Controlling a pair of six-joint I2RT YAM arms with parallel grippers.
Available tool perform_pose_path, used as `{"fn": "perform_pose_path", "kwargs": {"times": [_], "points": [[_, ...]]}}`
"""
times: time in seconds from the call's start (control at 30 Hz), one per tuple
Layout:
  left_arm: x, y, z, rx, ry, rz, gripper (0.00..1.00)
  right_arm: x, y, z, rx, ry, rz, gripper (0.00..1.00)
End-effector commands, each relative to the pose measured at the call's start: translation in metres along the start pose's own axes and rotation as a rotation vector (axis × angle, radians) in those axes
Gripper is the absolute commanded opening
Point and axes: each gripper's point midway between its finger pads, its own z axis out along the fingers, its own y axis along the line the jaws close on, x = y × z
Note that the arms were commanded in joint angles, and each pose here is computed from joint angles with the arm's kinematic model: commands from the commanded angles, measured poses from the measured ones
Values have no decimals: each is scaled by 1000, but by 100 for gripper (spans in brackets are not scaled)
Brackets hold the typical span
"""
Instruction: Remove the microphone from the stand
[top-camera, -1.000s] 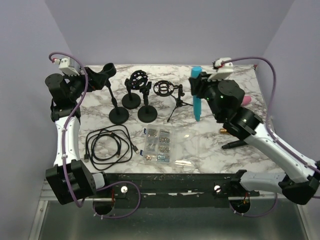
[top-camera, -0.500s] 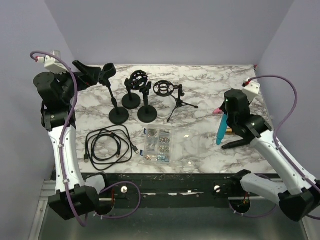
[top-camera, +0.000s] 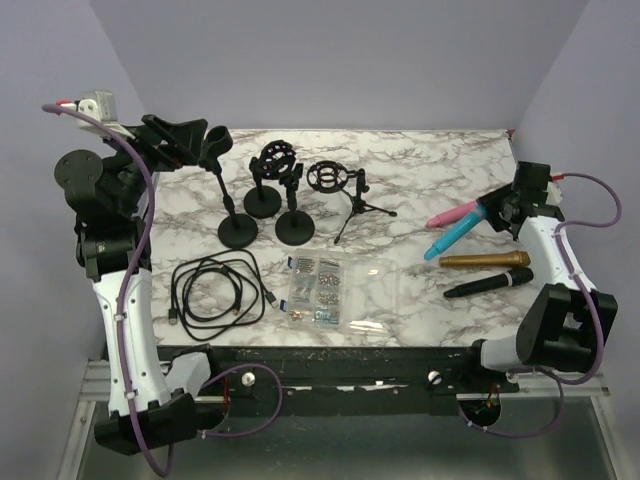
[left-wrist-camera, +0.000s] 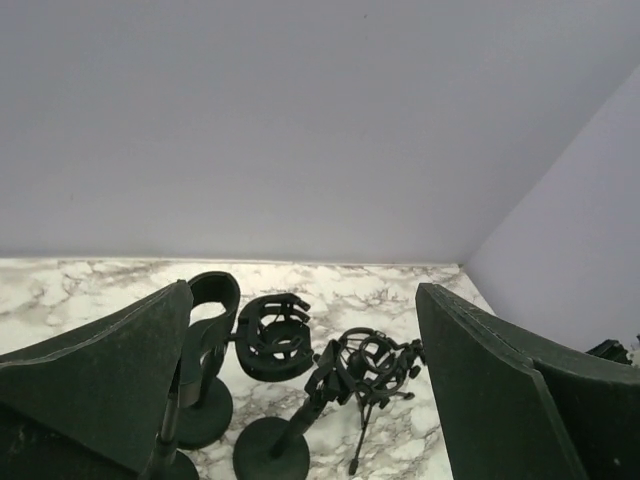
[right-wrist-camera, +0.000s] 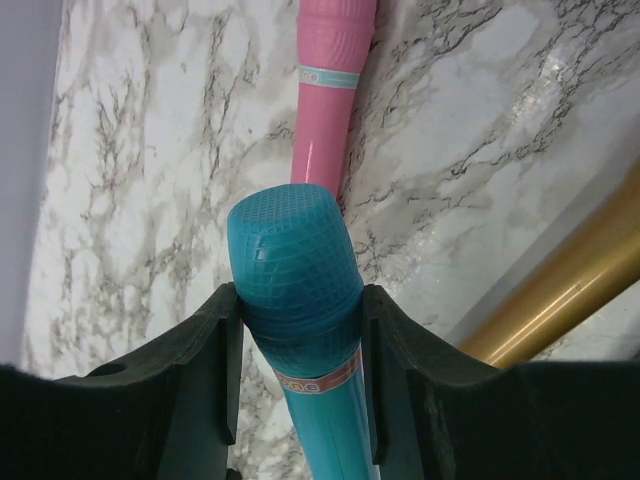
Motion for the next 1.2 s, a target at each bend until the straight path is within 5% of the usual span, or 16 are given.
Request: {"fn": "perform_pose_path", "kwargs": {"times": [0.0, 0.93, 1.17], "points": [[34, 15, 13, 11, 97, -33, 95, -13, 12, 6, -73, 28, 195, 0], [44, 45, 13, 1, 83, -74, 94, -3, -87, 98, 401, -42, 397, 1], [49, 47, 15, 15, 88, -72, 95, -4, -91, 98, 387, -71, 408, 21]]}}
